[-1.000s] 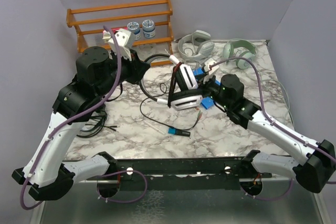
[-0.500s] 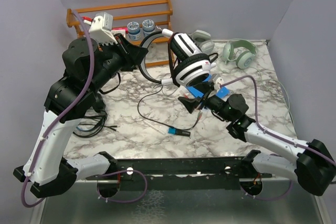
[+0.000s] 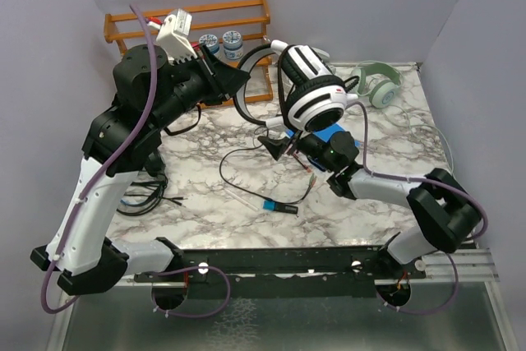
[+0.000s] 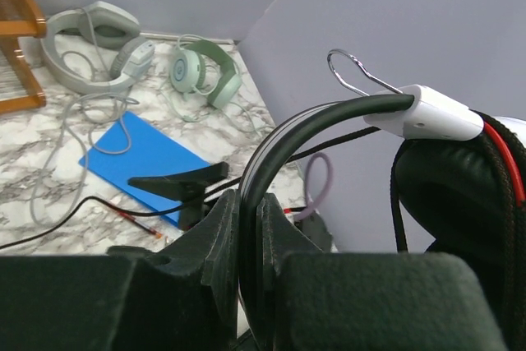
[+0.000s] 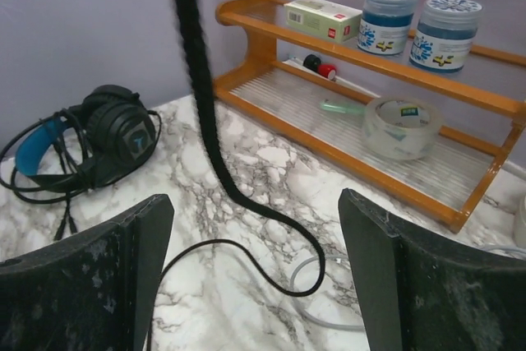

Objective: Wrap the headphones
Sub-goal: Wrap the headphones cable around the headphones.

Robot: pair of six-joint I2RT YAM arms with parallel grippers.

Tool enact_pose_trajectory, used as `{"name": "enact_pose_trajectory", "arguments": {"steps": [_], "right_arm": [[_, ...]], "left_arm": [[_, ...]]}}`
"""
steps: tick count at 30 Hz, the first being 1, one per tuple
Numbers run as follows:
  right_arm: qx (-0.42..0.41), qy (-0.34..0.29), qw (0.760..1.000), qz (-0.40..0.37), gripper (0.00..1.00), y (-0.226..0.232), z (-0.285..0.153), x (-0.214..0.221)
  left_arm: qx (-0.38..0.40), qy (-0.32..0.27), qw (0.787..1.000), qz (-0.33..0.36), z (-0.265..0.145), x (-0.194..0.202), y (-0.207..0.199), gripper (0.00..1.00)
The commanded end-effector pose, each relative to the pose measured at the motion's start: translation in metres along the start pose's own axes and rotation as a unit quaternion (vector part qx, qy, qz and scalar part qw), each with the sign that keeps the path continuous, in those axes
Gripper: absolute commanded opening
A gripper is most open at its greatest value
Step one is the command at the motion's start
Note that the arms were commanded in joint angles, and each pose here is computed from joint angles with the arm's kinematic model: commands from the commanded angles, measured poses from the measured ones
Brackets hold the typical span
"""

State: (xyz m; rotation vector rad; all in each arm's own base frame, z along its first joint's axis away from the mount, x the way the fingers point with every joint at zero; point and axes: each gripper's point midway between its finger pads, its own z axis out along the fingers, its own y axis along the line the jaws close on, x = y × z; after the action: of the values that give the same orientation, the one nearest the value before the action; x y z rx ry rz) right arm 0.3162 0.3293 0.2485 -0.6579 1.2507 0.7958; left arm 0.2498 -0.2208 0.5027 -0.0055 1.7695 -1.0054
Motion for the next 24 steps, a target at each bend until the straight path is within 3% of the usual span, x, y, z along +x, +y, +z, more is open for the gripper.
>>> {"name": "enact_pose_trajectory", "arguments": {"steps": [1,5,7,11,13,24], "right_arm": [[0.016,-0.041,0.999,-0.027,0.84,-0.013,0.025,-0.011],[-0.020,-0.045,0.999,-0.011,0.71,-0.004,0.040,-0.005],[-0.038,-0.038,0.999,-0.001,0.55,0.002,0.045,0.000],[-0.075,-0.035,0.996,0.022,0.15,0.021,0.044,0.000],[-0.085,-0.038,0.995,0.027,0.04,0.033,0.036,-0.005],[-0.183,-0.018,0.977,0.104,0.05,0.137,-0.048,-0.039]], "left_arm": [[0.099,-0.039,0.993,-0.041,-0.013,-0.035,-0.055,0.00],[0.102,-0.047,0.993,-0.046,-0.009,-0.041,-0.058,0.00],[0.099,-0.054,0.992,-0.049,-0.004,-0.044,-0.058,0.00],[0.085,-0.067,0.993,-0.046,0.010,-0.051,-0.054,0.00],[0.074,-0.075,0.994,-0.039,0.018,-0.056,-0.050,0.00],[-0.118,-0.159,0.979,0.055,0.077,-0.080,0.042,0.00]]}}
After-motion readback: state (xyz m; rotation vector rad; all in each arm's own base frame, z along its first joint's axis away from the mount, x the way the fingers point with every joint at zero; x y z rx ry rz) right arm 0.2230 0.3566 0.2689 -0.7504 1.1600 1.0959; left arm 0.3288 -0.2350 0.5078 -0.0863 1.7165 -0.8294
